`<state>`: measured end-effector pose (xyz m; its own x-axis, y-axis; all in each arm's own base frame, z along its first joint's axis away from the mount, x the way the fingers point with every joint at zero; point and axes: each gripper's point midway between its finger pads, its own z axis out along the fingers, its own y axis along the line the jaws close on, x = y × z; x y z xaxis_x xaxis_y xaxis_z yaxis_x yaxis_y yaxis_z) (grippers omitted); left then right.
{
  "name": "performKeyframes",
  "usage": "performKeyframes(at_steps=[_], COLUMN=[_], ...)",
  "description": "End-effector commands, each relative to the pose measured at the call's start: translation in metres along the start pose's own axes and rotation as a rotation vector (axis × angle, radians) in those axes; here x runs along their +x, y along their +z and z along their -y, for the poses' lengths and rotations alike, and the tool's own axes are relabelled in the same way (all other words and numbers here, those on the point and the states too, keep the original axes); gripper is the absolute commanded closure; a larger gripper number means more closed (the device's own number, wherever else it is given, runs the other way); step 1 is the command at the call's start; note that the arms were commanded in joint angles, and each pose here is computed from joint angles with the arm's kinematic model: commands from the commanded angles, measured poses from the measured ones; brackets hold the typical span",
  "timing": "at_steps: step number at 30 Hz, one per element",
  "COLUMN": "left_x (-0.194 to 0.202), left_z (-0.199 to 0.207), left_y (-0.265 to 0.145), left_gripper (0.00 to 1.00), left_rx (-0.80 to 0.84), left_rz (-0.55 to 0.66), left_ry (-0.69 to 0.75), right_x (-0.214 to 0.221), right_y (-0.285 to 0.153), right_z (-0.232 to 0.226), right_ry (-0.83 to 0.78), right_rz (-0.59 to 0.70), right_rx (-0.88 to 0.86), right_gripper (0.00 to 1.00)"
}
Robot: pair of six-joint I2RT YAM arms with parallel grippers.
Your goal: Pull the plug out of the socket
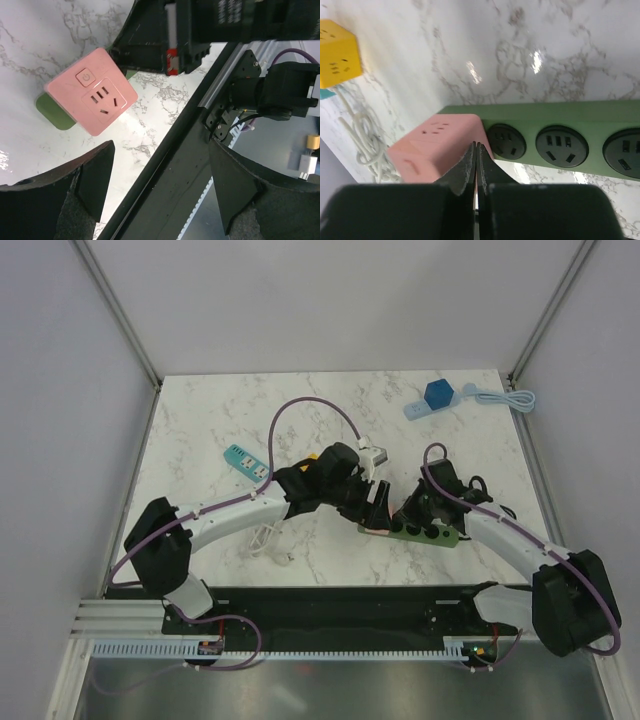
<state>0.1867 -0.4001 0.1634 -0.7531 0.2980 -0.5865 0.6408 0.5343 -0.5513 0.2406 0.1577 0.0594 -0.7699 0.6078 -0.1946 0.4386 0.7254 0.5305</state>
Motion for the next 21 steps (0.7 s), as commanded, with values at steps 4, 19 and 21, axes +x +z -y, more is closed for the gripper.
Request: performKeyframes(at_steps=[4, 19, 21], left_x=[-0.006, -0.016, -0.017], left_z=[-0.007, -0.052, -0.059], left_y=[-0.007, 0.032, 0.035], left_gripper=[0.13, 0.08, 0.07], left_rx=[-0.057, -0.303, -0.338], left_rz=[0.007, -0.054, -0.051], left_ry=[0.053, 0.080, 0.086], right_x=[-0.050, -0.070, -0.062], right_y=[-0.042, -0.098, -0.093], right_z=[-0.011, 0.066, 0.068], right_ry=[-0.103, 0.274, 0.335], right_rz=[0.162, 0.286, 0.253], right_rx=[-0.004, 0.267, 0.271], right_gripper=[0.74, 0.02, 0.02])
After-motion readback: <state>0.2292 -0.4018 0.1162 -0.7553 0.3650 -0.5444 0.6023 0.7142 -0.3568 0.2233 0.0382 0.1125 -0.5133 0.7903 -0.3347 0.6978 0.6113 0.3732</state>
